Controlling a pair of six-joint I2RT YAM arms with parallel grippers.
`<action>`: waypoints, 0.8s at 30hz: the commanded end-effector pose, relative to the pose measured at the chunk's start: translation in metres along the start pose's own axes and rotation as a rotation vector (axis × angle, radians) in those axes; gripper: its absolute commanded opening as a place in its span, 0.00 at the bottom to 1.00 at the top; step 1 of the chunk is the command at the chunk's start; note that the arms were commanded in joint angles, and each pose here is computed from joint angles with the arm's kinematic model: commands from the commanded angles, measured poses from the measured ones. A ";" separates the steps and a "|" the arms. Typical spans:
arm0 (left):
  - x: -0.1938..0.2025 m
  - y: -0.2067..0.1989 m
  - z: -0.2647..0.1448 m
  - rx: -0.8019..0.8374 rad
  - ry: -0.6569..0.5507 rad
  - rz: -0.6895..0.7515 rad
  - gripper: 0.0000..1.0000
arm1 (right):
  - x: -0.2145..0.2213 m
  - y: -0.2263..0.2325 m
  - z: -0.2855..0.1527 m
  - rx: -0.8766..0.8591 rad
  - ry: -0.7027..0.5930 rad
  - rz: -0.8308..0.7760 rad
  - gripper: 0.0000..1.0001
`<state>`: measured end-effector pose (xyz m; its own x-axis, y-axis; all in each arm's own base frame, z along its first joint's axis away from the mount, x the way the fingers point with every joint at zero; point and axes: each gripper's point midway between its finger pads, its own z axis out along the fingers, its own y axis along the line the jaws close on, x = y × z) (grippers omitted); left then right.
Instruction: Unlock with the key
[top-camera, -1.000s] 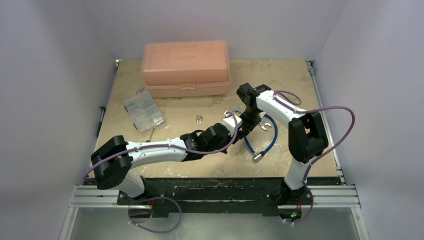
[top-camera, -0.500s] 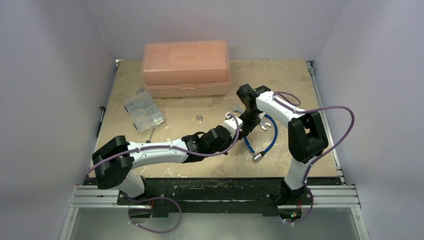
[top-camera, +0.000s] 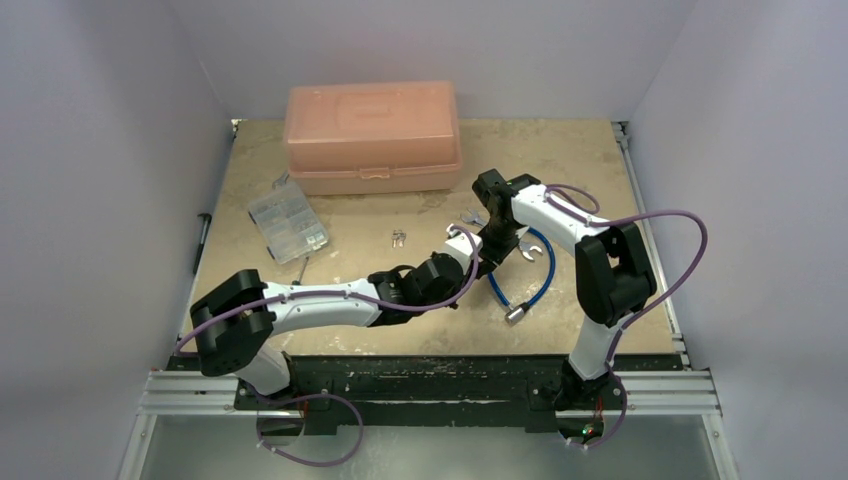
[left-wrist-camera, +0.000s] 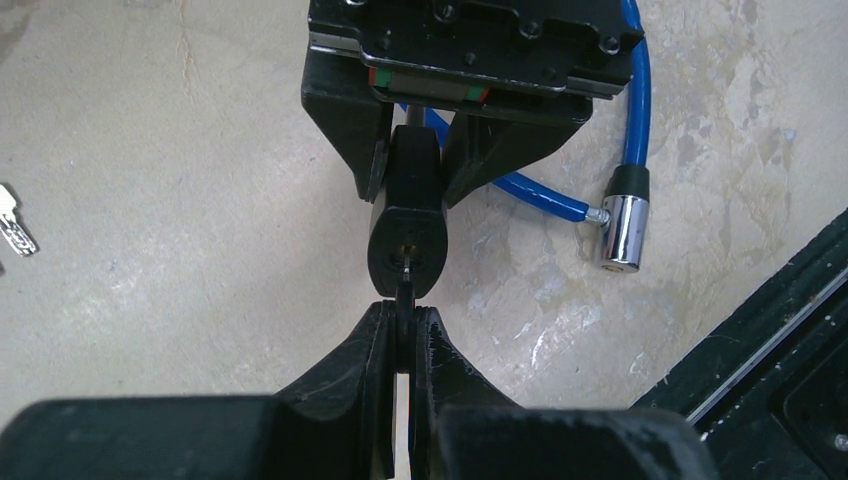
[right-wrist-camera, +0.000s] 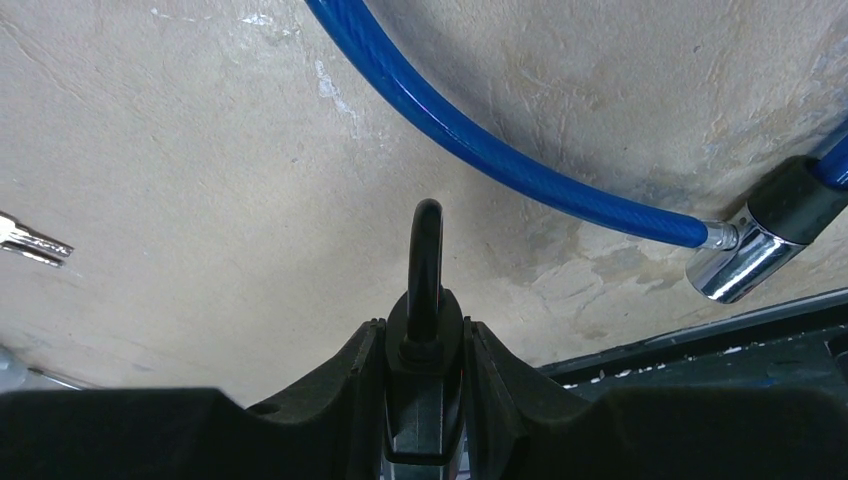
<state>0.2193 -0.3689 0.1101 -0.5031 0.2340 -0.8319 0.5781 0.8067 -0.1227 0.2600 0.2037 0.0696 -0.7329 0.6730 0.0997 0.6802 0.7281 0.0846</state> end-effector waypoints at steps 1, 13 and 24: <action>-0.057 -0.014 -0.004 0.046 -0.193 -0.003 0.00 | 0.029 0.004 -0.020 -0.050 0.096 -0.014 0.00; -0.052 -0.013 -0.002 0.065 -0.222 0.020 0.00 | 0.031 0.009 -0.024 -0.067 0.090 -0.006 0.00; -0.058 -0.011 0.006 0.048 -0.225 -0.029 0.00 | 0.033 0.007 -0.024 -0.067 0.087 -0.011 0.00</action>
<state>0.2246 -0.3693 0.1016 -0.4313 0.2660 -0.8621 0.6199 0.7817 -0.0689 0.2582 0.2099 0.0693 -0.7361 0.6691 0.1019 0.6768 0.7302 0.0938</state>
